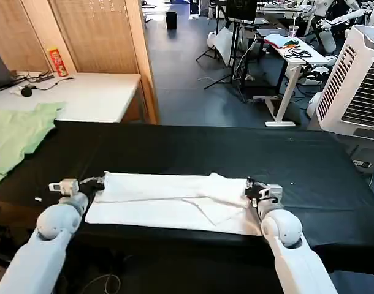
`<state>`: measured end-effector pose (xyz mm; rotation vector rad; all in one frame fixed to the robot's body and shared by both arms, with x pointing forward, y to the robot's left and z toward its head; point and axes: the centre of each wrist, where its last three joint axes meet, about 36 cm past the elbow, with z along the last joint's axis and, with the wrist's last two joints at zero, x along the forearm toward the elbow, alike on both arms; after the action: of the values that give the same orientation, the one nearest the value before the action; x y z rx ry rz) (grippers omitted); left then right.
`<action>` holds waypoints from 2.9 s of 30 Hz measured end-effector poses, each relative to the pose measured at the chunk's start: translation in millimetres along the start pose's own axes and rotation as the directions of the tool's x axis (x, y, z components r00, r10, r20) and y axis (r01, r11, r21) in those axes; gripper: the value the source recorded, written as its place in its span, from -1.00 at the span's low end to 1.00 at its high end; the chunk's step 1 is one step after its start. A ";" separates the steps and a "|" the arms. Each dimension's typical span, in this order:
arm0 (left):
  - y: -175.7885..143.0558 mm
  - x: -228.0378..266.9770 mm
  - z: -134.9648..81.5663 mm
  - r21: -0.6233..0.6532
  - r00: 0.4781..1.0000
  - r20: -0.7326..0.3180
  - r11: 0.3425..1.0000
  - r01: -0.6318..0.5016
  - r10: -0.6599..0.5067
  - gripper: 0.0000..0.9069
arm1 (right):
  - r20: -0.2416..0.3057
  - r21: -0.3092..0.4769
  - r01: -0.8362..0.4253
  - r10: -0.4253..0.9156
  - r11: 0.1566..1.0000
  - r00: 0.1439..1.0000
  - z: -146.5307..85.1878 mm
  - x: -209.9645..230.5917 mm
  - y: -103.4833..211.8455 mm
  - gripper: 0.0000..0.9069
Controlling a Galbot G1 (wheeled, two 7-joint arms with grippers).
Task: Fold and organize the clothes.
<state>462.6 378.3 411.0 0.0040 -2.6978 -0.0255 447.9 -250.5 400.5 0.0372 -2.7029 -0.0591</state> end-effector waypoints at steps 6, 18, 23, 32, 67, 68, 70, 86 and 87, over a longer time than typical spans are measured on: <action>1.6 4.2 -2.8 -0.006 1.000 0.017 1.000 -0.012 0.012 0.94 | 0.011 0.004 0.028 -0.028 1.000 1.000 -1.4 12.3 -5.4 0.94; 23.6 24.5 -25.2 0.039 0.997 0.080 0.999 -0.016 0.013 0.94 | 0.097 0.035 0.023 -0.027 0.999 0.995 -21.2 66.6 -24.5 0.94; 22.0 43.4 -18.9 0.113 0.996 0.077 0.992 -0.054 0.046 0.94 | 0.105 0.035 0.035 -0.039 0.999 0.994 -18.8 83.9 -20.0 0.94; -2.9 84.8 25.8 0.136 0.995 0.070 0.988 -0.080 0.071 0.94 | 0.102 0.030 0.061 -0.063 0.998 0.993 -13.9 98.8 -11.9 0.94; -2.2 74.0 60.0 0.134 0.995 -0.012 0.987 -0.093 0.095 -1.00 | 0.108 0.053 0.049 -0.055 0.997 0.993 -8.6 109.2 -4.1 0.94; -2.0 74.0 58.1 0.121 0.996 -0.010 0.988 -0.091 0.093 -1.00 | 0.110 0.052 0.049 -0.054 0.997 0.992 -8.9 109.9 -3.8 0.94; 0.3 73.7 53.8 0.079 0.997 0.006 0.994 -0.078 0.077 -1.00 | 0.113 0.050 0.048 -0.053 0.998 0.992 -9.3 111.8 -3.3 0.94; 87.9 80.1 22.0 -0.513 0.962 0.253 0.828 0.225 -0.105 -1.00 | 0.126 0.042 0.039 -0.044 0.998 0.991 -4.9 119.8 4.0 0.94; 86.6 81.9 22.6 -0.519 0.962 0.253 0.824 0.226 -0.105 -1.00 | 0.126 0.043 0.038 -0.044 0.998 0.991 -4.5 119.8 4.8 0.94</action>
<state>379.1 464.7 427.3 0.0682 -2.7919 -0.8981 341.3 -250.1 455.5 0.1047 -2.8304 -0.0197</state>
